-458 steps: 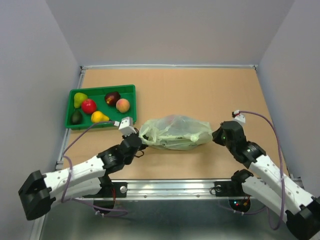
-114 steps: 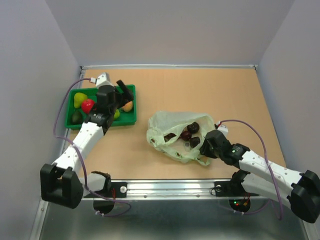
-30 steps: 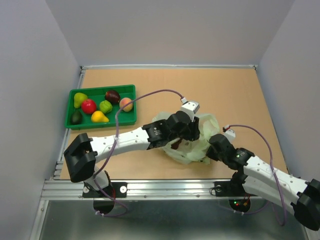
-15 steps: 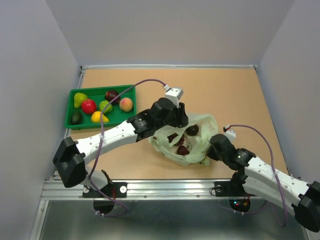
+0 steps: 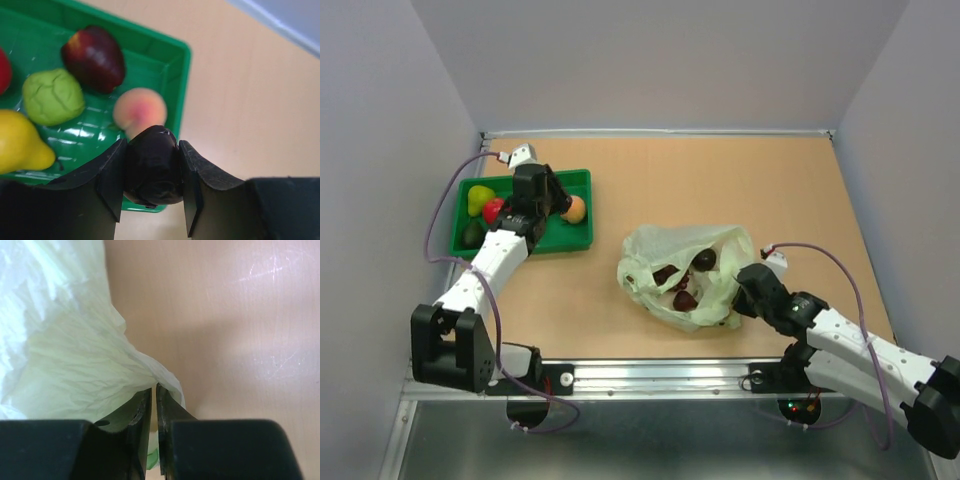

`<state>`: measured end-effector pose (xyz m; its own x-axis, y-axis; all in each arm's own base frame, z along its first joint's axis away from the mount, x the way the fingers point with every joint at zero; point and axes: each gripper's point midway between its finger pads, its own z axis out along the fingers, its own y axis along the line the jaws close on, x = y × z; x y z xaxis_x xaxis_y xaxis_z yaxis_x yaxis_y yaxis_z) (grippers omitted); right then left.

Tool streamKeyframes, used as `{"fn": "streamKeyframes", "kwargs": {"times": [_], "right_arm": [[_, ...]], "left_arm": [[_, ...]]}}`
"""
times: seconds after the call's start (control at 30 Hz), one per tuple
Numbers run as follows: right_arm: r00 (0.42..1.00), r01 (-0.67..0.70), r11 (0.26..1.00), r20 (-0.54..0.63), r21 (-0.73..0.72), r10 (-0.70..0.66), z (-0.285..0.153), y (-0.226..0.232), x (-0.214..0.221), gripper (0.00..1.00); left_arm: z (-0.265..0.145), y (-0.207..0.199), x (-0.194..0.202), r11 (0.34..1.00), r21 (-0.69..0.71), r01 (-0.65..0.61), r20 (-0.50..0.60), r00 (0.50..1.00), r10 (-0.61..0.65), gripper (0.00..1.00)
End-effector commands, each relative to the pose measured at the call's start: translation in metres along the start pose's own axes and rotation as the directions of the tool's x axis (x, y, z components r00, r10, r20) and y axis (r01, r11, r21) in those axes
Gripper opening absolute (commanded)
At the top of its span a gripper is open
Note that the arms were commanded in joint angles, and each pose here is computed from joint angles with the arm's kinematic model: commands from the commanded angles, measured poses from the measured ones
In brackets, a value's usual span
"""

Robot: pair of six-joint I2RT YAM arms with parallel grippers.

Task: Untie the knot of the plastic bag and take out the fruit

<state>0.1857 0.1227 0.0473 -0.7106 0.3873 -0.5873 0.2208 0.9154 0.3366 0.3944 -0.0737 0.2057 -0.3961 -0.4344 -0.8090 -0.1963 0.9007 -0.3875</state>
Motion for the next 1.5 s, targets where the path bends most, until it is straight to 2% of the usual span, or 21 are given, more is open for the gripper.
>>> {"fn": "streamKeyframes", "kwargs": {"times": [0.0, 0.03, 0.17, 0.27, 0.33, 0.4, 0.6, 0.7, 0.83, 0.97, 1.2, 1.27, 1.3, 1.33, 1.37, 1.43, 1.47], "right_arm": [[0.999, 0.016, 0.999, 0.053, -0.047, -0.014, -0.01, 0.02, -0.023, 0.15], [0.998, 0.023, 0.998, 0.057, -0.052, -0.021, -0.011, 0.021, -0.024, 0.16], [0.997, 0.039, 0.997, 0.063, -0.068, -0.035, -0.015, 0.022, -0.026, 0.25], [0.996, 0.047, 0.995, 0.074, -0.087, -0.041, -0.019, 0.024, -0.028, 0.39], [0.995, 0.046, 0.995, 0.091, -0.093, -0.038, -0.021, 0.025, -0.033, 0.49], [0.995, 0.043, 0.994, 0.098, -0.098, -0.033, -0.023, 0.026, -0.035, 0.55], [0.994, 0.054, 0.99, 0.098, -0.128, -0.041, -0.031, 0.033, -0.039, 0.65], [0.994, 0.06, 0.985, 0.105, -0.16, -0.043, -0.044, 0.042, -0.049, 0.73], [0.986, 0.069, 0.977, 0.161, -0.201, -0.037, -0.075, 0.056, -0.077, 0.85], [0.979, 0.105, 0.977, 0.189, -0.186, -0.07, -0.082, 0.061, -0.09, 0.91], [0.974, 0.137, 0.991, 0.182, 0.006, -0.136, -0.046, 0.051, -0.094, 0.91], [0.973, 0.131, 0.99, 0.186, 0.058, -0.14, -0.035, 0.043, -0.091, 0.87], [0.972, 0.131, 0.988, 0.184, 0.083, -0.145, -0.03, 0.038, -0.089, 0.85], [0.969, 0.114, 0.988, 0.208, 0.107, -0.135, -0.027, 0.034, -0.092, 0.82], [0.968, 0.117, 0.984, 0.204, 0.134, -0.143, -0.022, 0.026, -0.088, 0.75], [0.966, 0.098, 0.981, 0.22, 0.17, -0.135, -0.016, 0.018, -0.087, 0.65], [0.967, 0.097, 0.978, 0.217, 0.183, -0.136, -0.013, 0.015, -0.085, 0.54]], "left_arm": [[0.018, 0.032, 0.017, 0.995, -0.091, 0.035, -0.022, 0.999, -0.037, 0.29], [0.027, 0.039, 0.018, 0.993, -0.106, 0.046, -0.023, 0.999, -0.049, 0.34], [0.041, 0.064, 0.023, 0.981, -0.179, 0.077, -0.037, 0.996, -0.085, 0.45], [0.041, 0.069, 0.022, 0.979, -0.184, 0.084, -0.029, 0.995, -0.091, 0.66], [0.04, 0.065, 0.024, 0.983, -0.161, 0.085, -0.03, 0.995, -0.092, 0.85], [0.039, 0.066, 0.025, 0.983, -0.163, 0.083, -0.036, 0.995, -0.09, 0.9], [0.022, 0.042, 0.012, 0.995, -0.076, 0.062, -0.008, 0.998, -0.063, 0.92], [0.0, 0.022, -0.001, 0.999, -0.025, 0.03, 0.036, 0.999, -0.03, 0.91], [-0.044, -0.031, -0.006, 0.99, 0.125, -0.06, 0.095, 0.994, 0.048, 0.91], [-0.079, -0.076, 0.009, 0.955, 0.254, -0.156, 0.099, 0.986, 0.134, 0.89], [-0.155, -0.171, 0.039, 0.841, 0.493, -0.222, 0.095, 0.975, 0.202, 0.87], [-0.167, -0.192, 0.054, 0.812, 0.532, -0.241, 0.083, 0.969, 0.233, 0.86], [-0.19, -0.212, 0.07, 0.762, 0.591, -0.265, 0.081, 0.959, 0.271, 0.86], [-0.195, -0.225, 0.074, 0.755, 0.592, -0.282, 0.091, 0.954, 0.285, 0.85], [-0.217, -0.24, 0.091, 0.703, 0.64, -0.31, 0.097, 0.94, 0.326, 0.85], [-0.228, -0.259, 0.104, 0.681, 0.649, -0.34, 0.111, 0.927, 0.358, 0.84], [-0.233, -0.266, 0.113, 0.668, 0.657, -0.349, 0.11, 0.921, 0.373, 0.84]]}}
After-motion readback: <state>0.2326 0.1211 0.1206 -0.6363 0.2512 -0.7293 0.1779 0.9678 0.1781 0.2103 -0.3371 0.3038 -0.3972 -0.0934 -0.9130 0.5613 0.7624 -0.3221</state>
